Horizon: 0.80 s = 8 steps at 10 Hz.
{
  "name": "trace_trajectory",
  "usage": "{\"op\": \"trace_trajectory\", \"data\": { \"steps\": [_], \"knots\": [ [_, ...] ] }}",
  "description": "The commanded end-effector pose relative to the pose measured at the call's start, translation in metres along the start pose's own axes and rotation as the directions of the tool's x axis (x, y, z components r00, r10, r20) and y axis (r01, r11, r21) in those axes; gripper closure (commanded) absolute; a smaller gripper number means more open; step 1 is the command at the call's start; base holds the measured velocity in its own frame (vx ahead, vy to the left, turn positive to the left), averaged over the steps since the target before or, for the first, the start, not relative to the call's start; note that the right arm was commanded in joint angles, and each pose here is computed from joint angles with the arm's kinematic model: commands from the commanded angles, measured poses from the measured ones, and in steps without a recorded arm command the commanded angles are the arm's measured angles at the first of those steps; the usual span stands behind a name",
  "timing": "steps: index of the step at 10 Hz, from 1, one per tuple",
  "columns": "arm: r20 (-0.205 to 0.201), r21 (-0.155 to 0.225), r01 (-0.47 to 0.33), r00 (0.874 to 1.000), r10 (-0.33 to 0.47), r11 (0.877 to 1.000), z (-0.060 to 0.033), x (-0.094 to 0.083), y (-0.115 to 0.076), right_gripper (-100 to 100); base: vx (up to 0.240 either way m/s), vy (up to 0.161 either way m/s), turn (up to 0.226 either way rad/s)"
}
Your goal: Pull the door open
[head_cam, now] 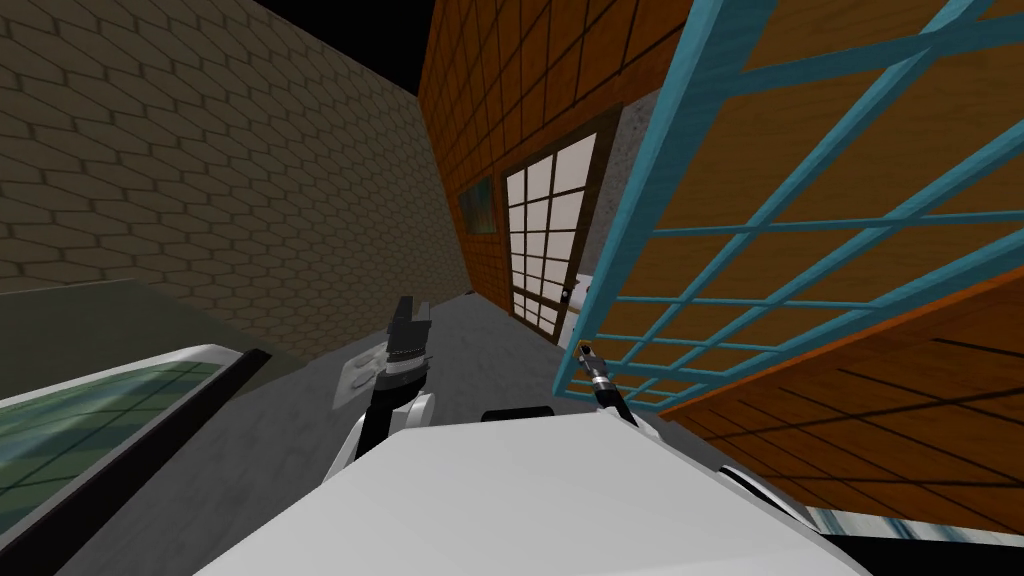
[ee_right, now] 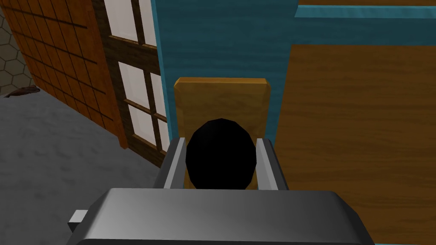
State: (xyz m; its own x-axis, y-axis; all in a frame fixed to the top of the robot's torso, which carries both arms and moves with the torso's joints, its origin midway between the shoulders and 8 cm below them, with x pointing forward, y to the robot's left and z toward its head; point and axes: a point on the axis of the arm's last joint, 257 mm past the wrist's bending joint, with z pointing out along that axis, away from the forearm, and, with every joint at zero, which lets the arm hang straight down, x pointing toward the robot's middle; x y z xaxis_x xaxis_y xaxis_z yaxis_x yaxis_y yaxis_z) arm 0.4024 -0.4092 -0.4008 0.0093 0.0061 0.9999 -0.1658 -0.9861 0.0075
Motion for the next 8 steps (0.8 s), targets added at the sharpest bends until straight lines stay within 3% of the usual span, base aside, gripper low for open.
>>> {"op": "trace_trajectory", "data": {
  "steps": [1, 2, 3, 8],
  "knots": [
    [-0.008, 0.026, -0.007, 1.000, 0.007, 1.000, -0.0018, 0.003, -0.004, 100, -0.200, -0.044, 0.076],
    [0.002, 0.015, -0.003, 1.000, 0.003, 1.000, -0.0021, -0.001, -0.002, 100, -0.087, -0.022, 0.020],
    [0.002, 0.045, -0.004, 1.000, 0.003, 0.999, -0.0089, -0.002, -0.005, 100, -0.150, -0.025, 0.084],
    [-0.007, 0.121, -0.003, 1.000, 0.004, 0.993, -0.0225, 0.001, -0.009, 100, -0.200, -0.040, 0.084]
  ]
}}
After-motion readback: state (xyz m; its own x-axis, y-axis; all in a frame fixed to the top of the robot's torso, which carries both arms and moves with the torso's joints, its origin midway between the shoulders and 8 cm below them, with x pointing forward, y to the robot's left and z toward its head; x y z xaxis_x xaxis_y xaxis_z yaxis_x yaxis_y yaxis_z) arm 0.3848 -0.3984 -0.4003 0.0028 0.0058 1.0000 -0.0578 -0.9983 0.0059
